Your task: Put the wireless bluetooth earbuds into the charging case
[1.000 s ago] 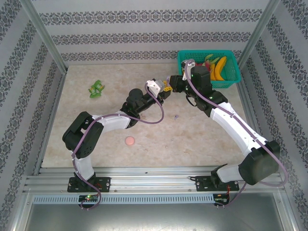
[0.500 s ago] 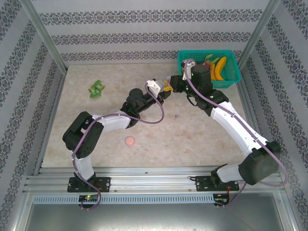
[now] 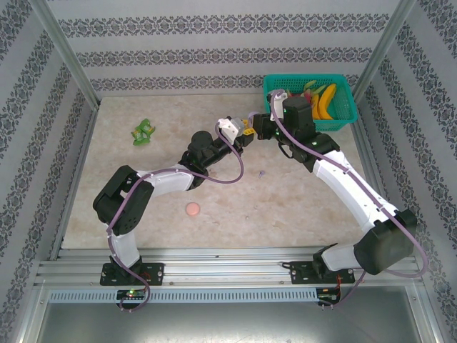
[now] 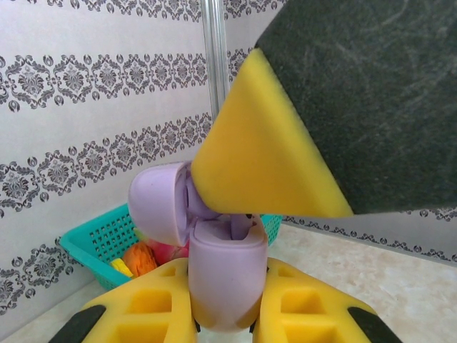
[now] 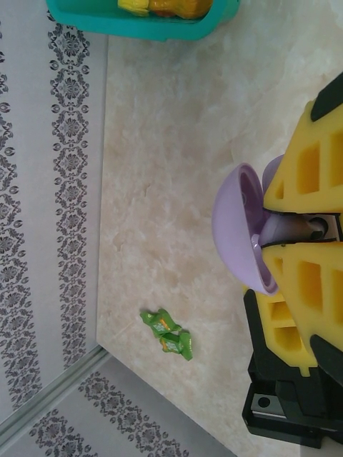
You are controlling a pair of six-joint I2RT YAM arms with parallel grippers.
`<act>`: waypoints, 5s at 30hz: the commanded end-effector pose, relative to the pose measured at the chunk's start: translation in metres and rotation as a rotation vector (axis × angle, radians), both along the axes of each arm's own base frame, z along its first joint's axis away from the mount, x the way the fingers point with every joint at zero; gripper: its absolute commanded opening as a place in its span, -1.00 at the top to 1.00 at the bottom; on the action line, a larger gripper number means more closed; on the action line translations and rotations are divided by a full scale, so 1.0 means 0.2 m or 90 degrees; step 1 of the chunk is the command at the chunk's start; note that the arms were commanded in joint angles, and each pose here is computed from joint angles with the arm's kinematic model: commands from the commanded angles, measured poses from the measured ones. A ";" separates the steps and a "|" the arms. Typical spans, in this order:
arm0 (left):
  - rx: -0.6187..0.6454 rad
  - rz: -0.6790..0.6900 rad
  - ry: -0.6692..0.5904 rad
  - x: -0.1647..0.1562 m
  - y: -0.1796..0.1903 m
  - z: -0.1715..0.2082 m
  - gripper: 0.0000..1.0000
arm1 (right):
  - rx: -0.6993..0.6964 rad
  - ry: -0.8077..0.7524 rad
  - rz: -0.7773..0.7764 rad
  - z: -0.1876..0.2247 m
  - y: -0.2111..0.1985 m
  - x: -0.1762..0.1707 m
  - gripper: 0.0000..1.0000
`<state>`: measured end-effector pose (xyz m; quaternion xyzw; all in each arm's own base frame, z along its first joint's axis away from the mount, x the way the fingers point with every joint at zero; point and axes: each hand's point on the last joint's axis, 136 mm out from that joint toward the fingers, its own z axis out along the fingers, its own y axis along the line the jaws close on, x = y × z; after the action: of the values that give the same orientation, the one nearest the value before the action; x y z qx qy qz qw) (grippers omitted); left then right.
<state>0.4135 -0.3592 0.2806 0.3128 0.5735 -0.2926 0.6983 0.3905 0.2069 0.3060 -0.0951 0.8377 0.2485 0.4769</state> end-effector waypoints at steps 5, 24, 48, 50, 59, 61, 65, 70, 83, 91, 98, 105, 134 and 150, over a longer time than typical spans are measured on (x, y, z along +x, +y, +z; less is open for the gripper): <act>-0.051 -0.021 -0.066 -0.04 -0.03 0.22 1.00 | -0.019 0.030 0.063 -0.05 0.10 -0.06 0.74; -0.060 -0.018 -0.052 -0.04 -0.02 0.19 1.00 | 0.055 0.014 0.026 0.12 0.08 0.01 0.12; -0.065 0.020 -0.030 -0.08 0.15 0.14 1.00 | 0.166 0.154 -0.204 -0.06 -0.46 -0.13 -0.02; -0.068 0.029 -0.023 -0.10 0.20 0.12 1.00 | 0.132 0.208 -0.230 -0.24 -0.50 -0.17 -0.02; -0.058 0.037 0.001 -0.20 0.30 0.05 1.00 | 0.047 0.403 -0.314 -0.86 -0.47 -0.25 0.02; -0.058 0.041 0.004 -0.22 0.32 0.04 1.00 | 0.016 0.439 -0.319 -0.96 -0.43 -0.24 0.03; -0.059 0.051 0.006 -0.25 0.36 0.02 1.00 | -0.029 0.502 -0.343 -1.13 -0.34 -0.22 0.04; -0.060 0.051 0.005 -0.26 0.37 0.01 1.00 | -0.080 0.519 -0.368 -1.23 -0.27 -0.18 0.06; -0.078 0.045 0.005 -0.26 0.36 0.02 1.00 | -0.137 0.538 -0.395 -1.34 -0.25 -0.07 0.16; -0.079 0.049 -0.001 -0.26 0.37 0.03 1.00 | -0.157 0.554 -0.403 -1.42 -0.26 -0.08 0.22; -0.080 0.050 0.000 -0.26 0.37 0.03 1.00 | -0.163 0.560 -0.399 -1.45 -0.25 -0.08 0.26; -0.081 0.052 -0.002 -0.26 0.37 0.04 1.00 | -0.177 0.563 -0.391 -1.47 -0.25 -0.06 0.34; -0.084 0.052 -0.001 -0.24 0.36 0.05 1.00 | -0.161 0.563 -0.346 -1.43 -0.19 -0.07 0.35; -0.086 0.053 -0.002 -0.24 0.36 0.06 1.00 | -0.167 0.567 -0.343 -1.45 -0.17 -0.09 0.51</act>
<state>0.3646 -0.2923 0.2681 0.2562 0.5920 -0.2978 0.7037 0.3755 0.1606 0.0139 0.1897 0.9759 0.0123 0.1071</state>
